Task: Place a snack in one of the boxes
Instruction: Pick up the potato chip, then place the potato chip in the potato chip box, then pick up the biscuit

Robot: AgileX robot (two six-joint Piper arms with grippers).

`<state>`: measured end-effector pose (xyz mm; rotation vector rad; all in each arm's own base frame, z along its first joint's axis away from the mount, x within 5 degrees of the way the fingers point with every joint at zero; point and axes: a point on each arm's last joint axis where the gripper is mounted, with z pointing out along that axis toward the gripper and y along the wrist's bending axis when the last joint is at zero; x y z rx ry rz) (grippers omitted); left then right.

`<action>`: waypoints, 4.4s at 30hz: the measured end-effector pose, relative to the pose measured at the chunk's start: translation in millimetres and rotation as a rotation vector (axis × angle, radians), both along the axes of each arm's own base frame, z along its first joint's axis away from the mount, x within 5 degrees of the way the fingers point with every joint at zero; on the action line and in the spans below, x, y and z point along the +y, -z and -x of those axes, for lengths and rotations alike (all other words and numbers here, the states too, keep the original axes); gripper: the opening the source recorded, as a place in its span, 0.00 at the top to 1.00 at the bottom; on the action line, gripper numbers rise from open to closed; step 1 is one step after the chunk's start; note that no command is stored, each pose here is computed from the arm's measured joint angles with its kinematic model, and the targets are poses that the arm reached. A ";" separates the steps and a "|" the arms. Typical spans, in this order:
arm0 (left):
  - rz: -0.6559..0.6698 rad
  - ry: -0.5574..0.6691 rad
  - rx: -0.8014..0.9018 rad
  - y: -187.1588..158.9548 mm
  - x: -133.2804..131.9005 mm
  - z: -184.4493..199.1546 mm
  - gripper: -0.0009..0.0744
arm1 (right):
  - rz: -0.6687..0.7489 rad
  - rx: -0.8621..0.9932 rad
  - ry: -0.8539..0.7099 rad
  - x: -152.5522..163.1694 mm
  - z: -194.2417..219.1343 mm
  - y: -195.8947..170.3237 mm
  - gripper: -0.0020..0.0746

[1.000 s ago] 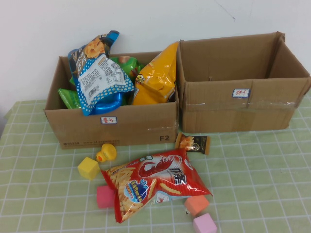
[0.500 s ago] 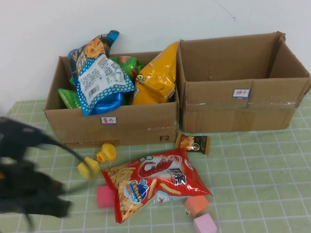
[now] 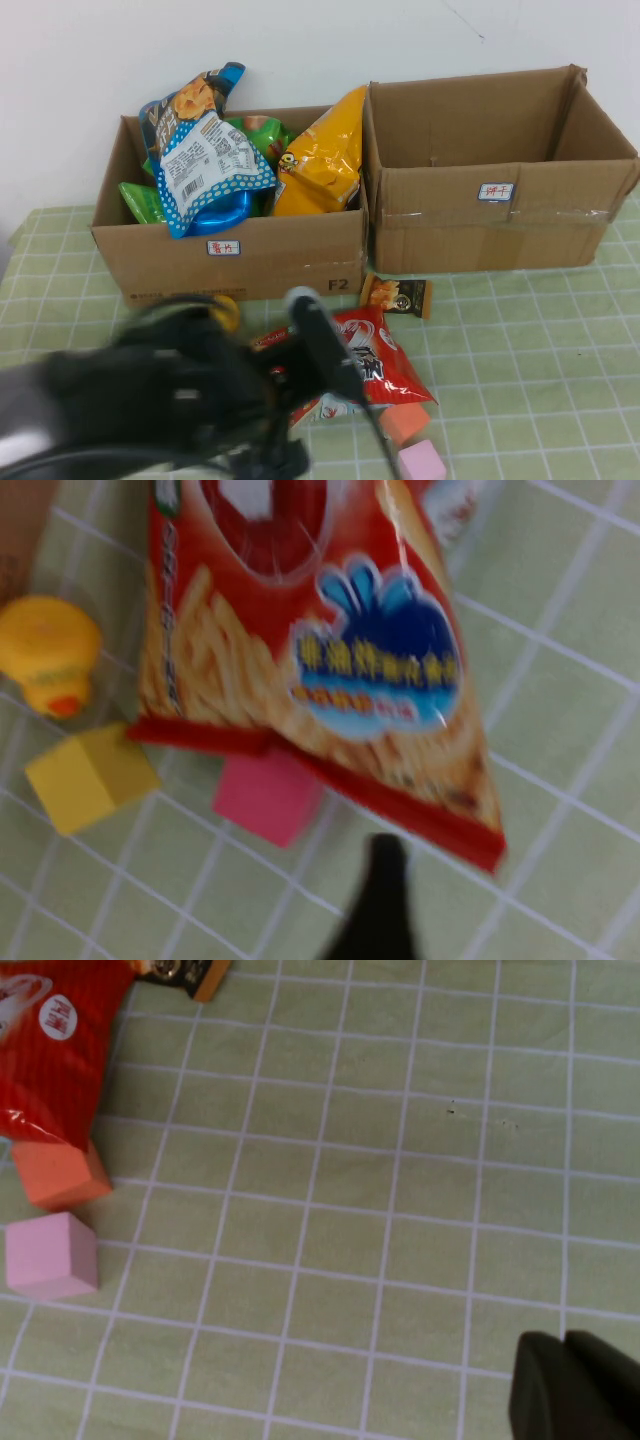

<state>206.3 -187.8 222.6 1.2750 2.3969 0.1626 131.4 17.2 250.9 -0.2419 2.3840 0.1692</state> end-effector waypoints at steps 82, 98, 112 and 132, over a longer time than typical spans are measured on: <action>-0.291 0.011 -0.853 -103.5 -37.9 -198.5 0.58 | -0.044 -0.014 0.007 2.4 -1.0 -1.6 0.98; -0.190 -0.131 -0.849 -80.9 -25.4 -218.9 0.23 | -0.044 -0.014 0.007 2.4 -1.0 -1.6 0.98; -0.384 -0.296 -0.822 -87.2 -17.3 -202.0 0.23 | -0.068 -0.015 0.009 3.9 -1.2 -2.2 0.98; 0.535 -0.233 -0.197 -180.5 -21.9 -101.4 0.98 | -0.044 -0.102 -0.243 18.9 -0.1 -7.3 0.98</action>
